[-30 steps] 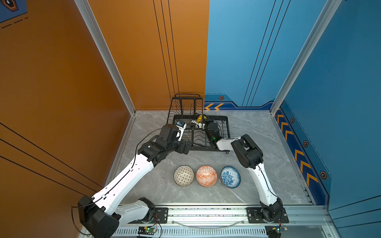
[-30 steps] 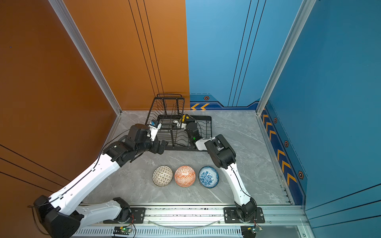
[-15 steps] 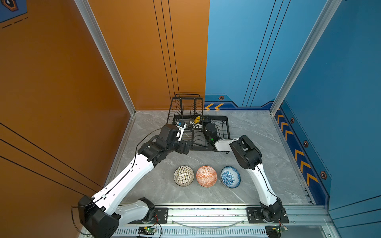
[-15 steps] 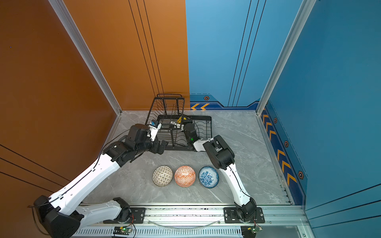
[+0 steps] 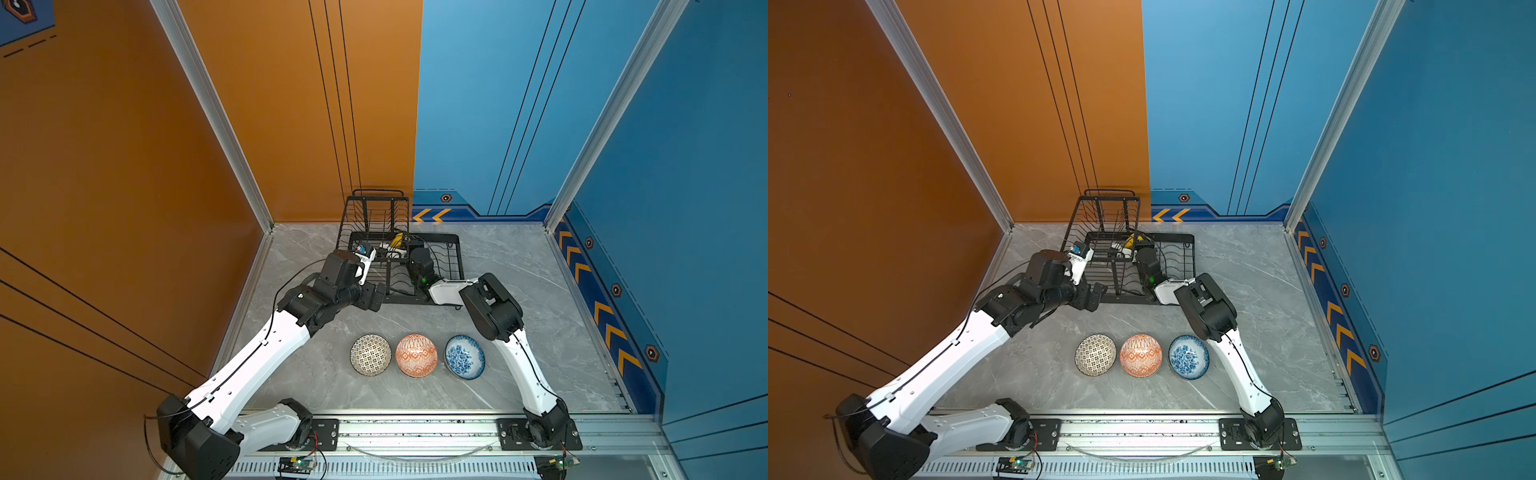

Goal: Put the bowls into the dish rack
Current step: 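Lower the yellow bowl into the rack slots with the right gripper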

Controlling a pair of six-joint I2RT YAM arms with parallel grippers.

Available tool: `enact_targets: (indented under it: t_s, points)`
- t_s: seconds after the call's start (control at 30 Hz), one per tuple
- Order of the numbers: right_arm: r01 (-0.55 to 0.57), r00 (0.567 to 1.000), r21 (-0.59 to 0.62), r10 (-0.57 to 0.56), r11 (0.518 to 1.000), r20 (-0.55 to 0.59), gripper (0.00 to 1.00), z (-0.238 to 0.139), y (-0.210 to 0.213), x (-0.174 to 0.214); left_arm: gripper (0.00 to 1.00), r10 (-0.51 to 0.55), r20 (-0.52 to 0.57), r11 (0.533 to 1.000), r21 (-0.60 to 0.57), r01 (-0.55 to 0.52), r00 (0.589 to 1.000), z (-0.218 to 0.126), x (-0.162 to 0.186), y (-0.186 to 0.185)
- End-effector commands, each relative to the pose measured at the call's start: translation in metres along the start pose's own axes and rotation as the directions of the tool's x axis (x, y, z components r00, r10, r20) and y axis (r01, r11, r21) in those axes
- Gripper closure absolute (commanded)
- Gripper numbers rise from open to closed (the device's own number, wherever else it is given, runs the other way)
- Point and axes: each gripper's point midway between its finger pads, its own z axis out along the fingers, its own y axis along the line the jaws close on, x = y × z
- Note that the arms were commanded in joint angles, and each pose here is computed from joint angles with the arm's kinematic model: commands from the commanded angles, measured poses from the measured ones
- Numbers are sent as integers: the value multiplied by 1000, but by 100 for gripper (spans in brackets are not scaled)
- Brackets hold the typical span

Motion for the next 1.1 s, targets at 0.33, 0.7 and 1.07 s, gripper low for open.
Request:
enact_targets:
  t_s: [0.33,0.7,1.07]
  points:
    - [-33,997,-143,23,989,-70,100,-1,30,13,2,4,-12,1000,13,-4,1000,-4,2,-1]
    - [-53,992,-202,28,978,-123,96,-3,34,23,2,9,-11,1000,14,-8,1000,-4,1,-1]
    - [-69,983,-215,29,974,-182,87,-1,25,30,2,11,-13,1000,21,-11,1000,-3,0,-3]
